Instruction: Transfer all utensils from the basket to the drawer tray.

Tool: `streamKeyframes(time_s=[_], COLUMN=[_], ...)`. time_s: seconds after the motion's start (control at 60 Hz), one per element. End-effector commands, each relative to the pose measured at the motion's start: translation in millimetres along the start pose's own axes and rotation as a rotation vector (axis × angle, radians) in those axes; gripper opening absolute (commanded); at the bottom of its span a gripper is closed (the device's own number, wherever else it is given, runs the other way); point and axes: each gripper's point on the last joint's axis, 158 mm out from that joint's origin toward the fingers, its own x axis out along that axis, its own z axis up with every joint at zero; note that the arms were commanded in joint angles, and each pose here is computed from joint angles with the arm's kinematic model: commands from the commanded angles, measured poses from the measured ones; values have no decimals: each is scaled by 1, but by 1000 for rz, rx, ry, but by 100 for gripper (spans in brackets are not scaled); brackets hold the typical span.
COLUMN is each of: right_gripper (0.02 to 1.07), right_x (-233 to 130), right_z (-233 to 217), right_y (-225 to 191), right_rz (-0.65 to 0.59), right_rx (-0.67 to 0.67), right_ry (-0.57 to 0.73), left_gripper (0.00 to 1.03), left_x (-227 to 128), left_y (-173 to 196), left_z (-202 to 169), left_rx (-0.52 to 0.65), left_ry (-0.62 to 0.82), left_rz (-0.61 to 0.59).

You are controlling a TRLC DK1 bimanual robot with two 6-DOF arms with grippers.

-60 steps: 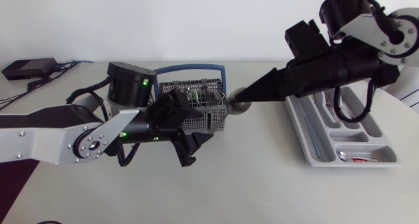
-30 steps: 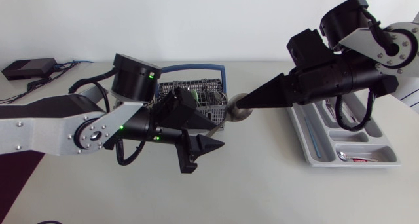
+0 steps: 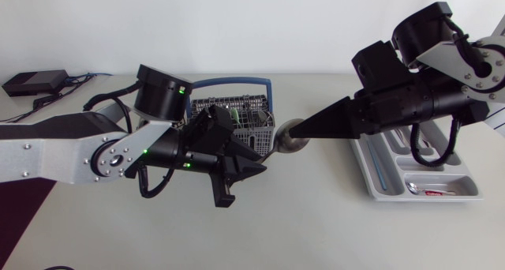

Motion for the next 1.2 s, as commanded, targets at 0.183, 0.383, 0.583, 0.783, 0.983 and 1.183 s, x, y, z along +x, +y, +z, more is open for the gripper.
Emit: streamKeyframes(time_s=[0.183, 0.383, 0.583, 0.783, 0.983, 1.183], right_gripper=[10, 11, 49, 72, 82, 82], right_x=[-1, -1, -7, -12, -18, 2], right_z=[-12, -14, -12, -10, -4, 4], right_y=[1, 0, -6, -14, -22, -35], right_rz=[13, 11, -7, -36, -138, -282], right_rx=[7, 11, 20, 6, -44, -98], right_ry=[2, 1, -17, -42, -103, -129], left_gripper=[13, 3, 3, 3, 3, 3], left_x=[1, 1, -1, -2, -11, -16], left_y=[-1, -4, -6, 3, 23, 36], left_z=[6, 5, 6, 9, 26, 43], left_rx=[26, 24, -2, -66, -156, -241], left_ry=[-8, -5, 24, 29, -19, -66], left_rz=[-17, -23, -37, -26, -9, -25])
